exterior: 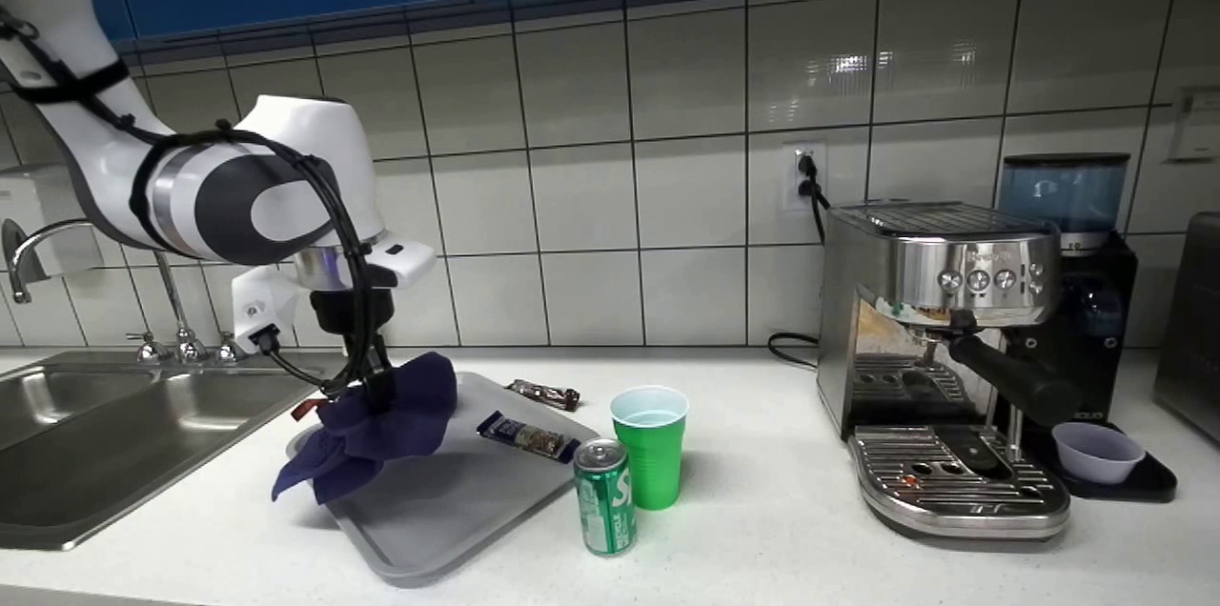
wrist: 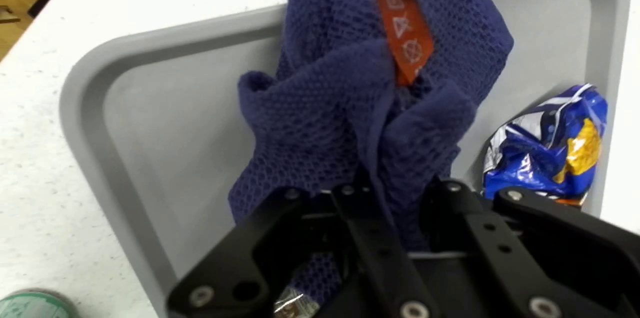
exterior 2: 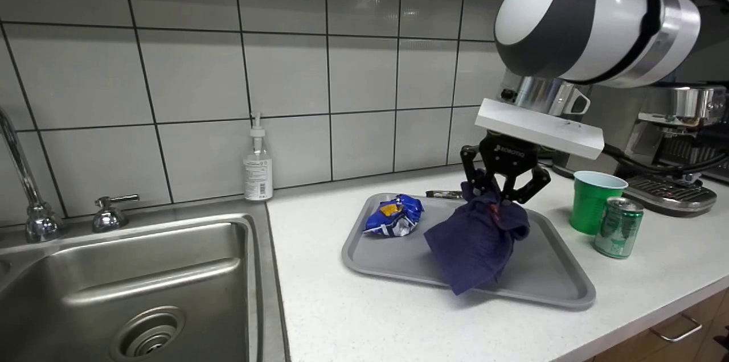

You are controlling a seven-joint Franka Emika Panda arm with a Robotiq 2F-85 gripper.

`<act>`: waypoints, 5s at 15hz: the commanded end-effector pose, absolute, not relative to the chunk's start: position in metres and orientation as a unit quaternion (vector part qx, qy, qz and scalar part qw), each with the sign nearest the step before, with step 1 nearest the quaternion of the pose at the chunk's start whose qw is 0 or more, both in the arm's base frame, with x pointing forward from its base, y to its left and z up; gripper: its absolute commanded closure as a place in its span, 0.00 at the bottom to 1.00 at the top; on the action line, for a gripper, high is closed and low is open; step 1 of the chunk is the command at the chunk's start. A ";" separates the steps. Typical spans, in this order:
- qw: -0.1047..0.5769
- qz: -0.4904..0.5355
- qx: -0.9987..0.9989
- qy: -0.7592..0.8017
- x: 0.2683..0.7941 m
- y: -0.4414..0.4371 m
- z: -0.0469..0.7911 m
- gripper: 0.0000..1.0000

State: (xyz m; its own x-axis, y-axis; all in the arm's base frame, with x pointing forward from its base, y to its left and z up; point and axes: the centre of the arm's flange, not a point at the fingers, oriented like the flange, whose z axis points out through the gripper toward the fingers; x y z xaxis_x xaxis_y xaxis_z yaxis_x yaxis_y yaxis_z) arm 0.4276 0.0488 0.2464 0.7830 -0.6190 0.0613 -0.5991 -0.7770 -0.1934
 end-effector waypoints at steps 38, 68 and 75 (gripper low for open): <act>-0.001 -0.043 -0.944 0.328 0.446 0.033 0.182 0.00; 0.045 -0.053 -0.995 0.069 0.384 0.105 0.227 0.00; 0.045 -0.053 -0.995 0.069 0.384 0.105 0.227 0.00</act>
State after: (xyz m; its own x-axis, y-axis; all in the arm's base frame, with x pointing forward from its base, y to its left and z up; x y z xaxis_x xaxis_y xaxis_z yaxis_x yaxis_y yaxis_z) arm 0.3843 0.1054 0.2270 0.9847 -0.1425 0.1001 -0.1330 -0.9865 -0.0960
